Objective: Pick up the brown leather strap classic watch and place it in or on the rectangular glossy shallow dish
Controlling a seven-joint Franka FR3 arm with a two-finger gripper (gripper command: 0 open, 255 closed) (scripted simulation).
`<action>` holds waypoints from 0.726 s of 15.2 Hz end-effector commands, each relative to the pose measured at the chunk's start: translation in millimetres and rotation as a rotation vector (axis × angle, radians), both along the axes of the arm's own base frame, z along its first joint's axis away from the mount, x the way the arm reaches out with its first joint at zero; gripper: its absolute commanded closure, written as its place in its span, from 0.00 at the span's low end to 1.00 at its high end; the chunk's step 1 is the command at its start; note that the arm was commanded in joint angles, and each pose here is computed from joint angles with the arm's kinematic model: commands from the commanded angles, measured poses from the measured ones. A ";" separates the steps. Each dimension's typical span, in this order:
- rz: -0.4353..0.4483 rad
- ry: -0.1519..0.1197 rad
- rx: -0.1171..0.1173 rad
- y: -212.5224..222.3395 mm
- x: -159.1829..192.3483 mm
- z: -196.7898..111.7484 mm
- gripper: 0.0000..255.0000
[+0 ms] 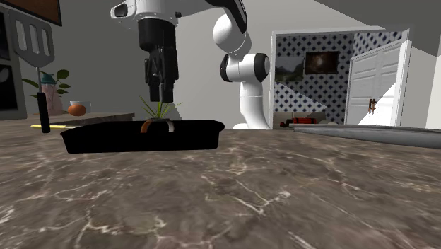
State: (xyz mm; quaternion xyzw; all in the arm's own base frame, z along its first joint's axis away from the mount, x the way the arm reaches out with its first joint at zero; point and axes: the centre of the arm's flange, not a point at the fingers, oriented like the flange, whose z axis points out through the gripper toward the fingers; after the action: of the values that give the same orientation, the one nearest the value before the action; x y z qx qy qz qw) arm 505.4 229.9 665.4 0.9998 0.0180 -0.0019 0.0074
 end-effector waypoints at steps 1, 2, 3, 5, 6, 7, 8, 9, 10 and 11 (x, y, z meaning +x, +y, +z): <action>0.000 0.000 0.000 -1.0 0.1 20.8 0.00; 0.000 0.000 0.000 -0.9 0.1 34.0 0.00; 0.000 0.000 0.000 -0.7 0.2 44.4 0.00; 0.000 0.000 0.000 -0.7 0.2 44.4 0.00; 0.000 0.000 0.000 -0.7 0.2 44.4 0.00; 0.000 0.000 0.000 -0.7 0.2 44.4 0.00; 0.000 0.000 0.000 -0.7 0.2 44.4 0.00; 0.000 0.000 0.000 -0.7 0.2 44.4 0.00; 0.000 0.000 0.000 -0.7 0.2 44.4 0.00; 0.000 0.000 0.000 -0.7 0.2 44.4 0.00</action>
State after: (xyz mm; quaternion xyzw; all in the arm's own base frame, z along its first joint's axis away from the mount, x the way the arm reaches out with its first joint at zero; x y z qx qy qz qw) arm 505.5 229.2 709.8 0.9998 0.0180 -0.0018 0.0075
